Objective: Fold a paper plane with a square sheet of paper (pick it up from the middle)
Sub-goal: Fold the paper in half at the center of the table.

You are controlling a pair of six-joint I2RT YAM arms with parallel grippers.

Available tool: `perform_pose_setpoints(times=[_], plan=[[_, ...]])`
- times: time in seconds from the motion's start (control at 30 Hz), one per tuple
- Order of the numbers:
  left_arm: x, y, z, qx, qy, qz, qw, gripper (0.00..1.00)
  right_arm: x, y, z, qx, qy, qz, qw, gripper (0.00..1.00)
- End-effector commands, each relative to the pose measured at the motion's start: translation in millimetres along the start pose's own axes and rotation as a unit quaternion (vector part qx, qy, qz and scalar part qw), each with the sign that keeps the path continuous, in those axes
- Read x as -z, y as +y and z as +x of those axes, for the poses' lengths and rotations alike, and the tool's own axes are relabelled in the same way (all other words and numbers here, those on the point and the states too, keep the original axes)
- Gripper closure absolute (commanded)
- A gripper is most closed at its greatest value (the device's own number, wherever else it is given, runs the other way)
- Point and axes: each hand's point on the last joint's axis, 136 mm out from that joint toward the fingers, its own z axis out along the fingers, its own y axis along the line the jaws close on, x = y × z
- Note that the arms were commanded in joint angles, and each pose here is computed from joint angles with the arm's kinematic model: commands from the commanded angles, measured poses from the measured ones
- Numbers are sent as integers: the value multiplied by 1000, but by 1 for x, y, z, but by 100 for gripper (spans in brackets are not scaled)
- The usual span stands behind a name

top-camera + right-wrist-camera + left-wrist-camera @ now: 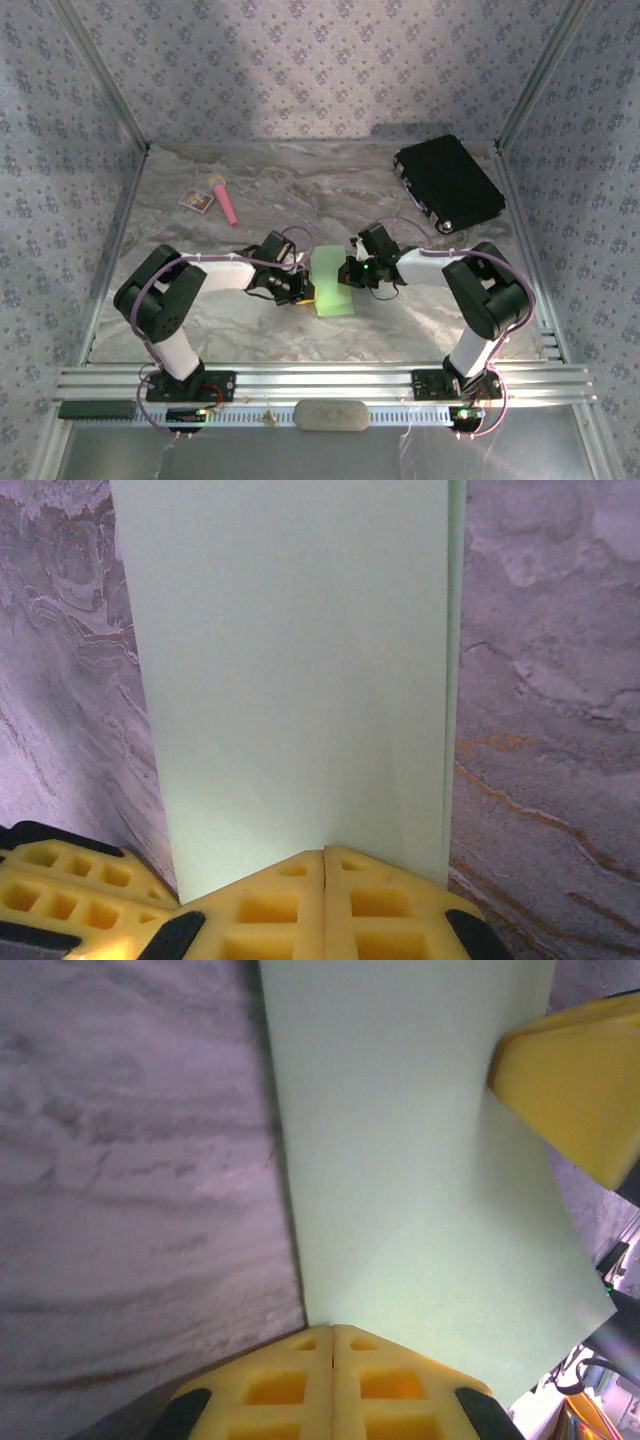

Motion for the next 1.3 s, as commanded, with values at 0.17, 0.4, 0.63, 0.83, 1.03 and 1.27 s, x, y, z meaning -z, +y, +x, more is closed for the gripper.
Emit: perform_pose_setpoints(times=[0.17, 0.4, 0.63, 0.83, 1.03, 1.27], plan=[[10, -47, -1, -7, -10, 51, 999, 100, -1, -60, 41, -41, 50, 112, 992, 100], [-13, -25, 12, 13, 23, 38, 999, 100, -2, -59, 42, -39, 51, 112, 992, 100], [-23, 8, 35, 16, 47, 7, 999, 100, -2, -62, 43, -41, 50, 113, 991, 100], [-18, 21, 44, -1, 48, -18, 999, 100, -1, -61, 41, -43, 43, 108, 992, 100], [-2, -21, 30, -30, 17, 37, 999, 100, 0, -63, 42, -43, 43, 111, 992, 100], [2, -45, 11, -32, 0, 58, 998, 100, -1, -63, 42, -42, 43, 111, 992, 100]])
